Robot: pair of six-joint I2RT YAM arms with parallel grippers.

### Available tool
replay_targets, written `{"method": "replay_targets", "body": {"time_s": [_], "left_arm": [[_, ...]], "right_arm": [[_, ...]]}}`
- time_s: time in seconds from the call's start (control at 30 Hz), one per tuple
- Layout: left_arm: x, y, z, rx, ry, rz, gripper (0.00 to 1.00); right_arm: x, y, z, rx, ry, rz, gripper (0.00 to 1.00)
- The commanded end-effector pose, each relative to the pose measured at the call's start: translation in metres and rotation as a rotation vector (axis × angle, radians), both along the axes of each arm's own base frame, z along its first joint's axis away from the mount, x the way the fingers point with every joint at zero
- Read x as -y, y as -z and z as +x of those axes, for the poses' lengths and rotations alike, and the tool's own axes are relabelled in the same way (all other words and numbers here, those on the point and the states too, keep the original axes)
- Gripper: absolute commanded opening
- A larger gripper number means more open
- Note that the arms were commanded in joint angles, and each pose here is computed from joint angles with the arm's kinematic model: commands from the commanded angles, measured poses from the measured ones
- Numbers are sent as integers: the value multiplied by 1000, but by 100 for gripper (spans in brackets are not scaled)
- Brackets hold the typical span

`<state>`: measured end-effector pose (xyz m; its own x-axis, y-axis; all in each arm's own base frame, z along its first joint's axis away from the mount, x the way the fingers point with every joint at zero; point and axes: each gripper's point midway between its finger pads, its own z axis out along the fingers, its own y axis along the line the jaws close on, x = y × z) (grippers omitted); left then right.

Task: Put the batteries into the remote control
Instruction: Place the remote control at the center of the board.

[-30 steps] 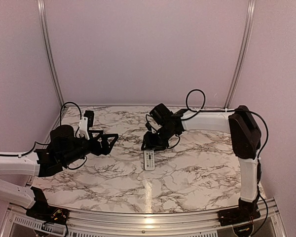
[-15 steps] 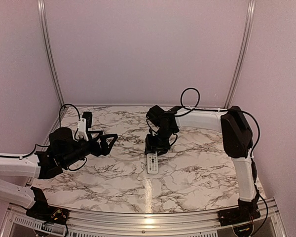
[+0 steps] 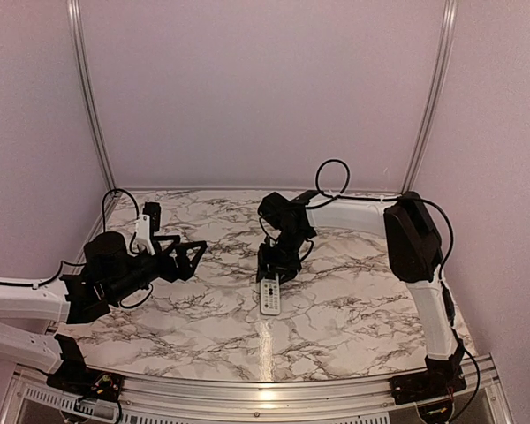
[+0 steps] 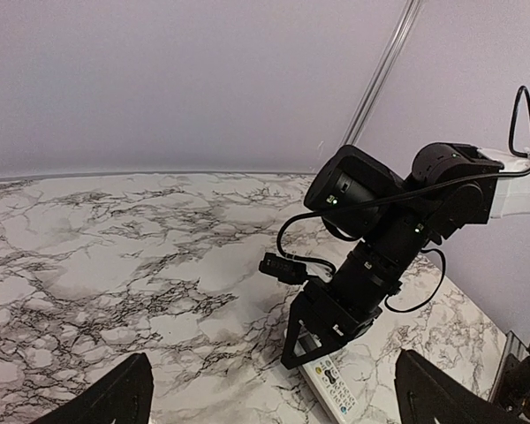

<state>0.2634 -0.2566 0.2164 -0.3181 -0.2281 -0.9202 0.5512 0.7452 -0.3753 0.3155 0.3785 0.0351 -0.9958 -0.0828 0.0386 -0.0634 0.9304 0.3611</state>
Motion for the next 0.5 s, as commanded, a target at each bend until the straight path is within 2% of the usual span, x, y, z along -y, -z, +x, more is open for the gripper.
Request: {"method": "replay_targets", "body": {"time_s": [0.0, 0.1, 0.33, 0.4, 0.47], "left_arm": [[-7, -5, -1, 30, -18, -14, 99], [-8, -5, -1, 35, -19, -14, 99], [-9, -5, -2, 40, -17, -5, 99], [-8, -5, -2, 43, -13, -2, 99], [-8, -6, -3, 45, -11, -2, 99]], "right_arm": [[1, 6, -1, -32, 21, -20, 42], [2, 7, -1, -39, 27, -22, 48], [1, 3, -2, -56, 42, -5, 53], [-1, 2, -2, -58, 44, 3, 73], [-1, 2, -2, -61, 46, 7, 76]]}}
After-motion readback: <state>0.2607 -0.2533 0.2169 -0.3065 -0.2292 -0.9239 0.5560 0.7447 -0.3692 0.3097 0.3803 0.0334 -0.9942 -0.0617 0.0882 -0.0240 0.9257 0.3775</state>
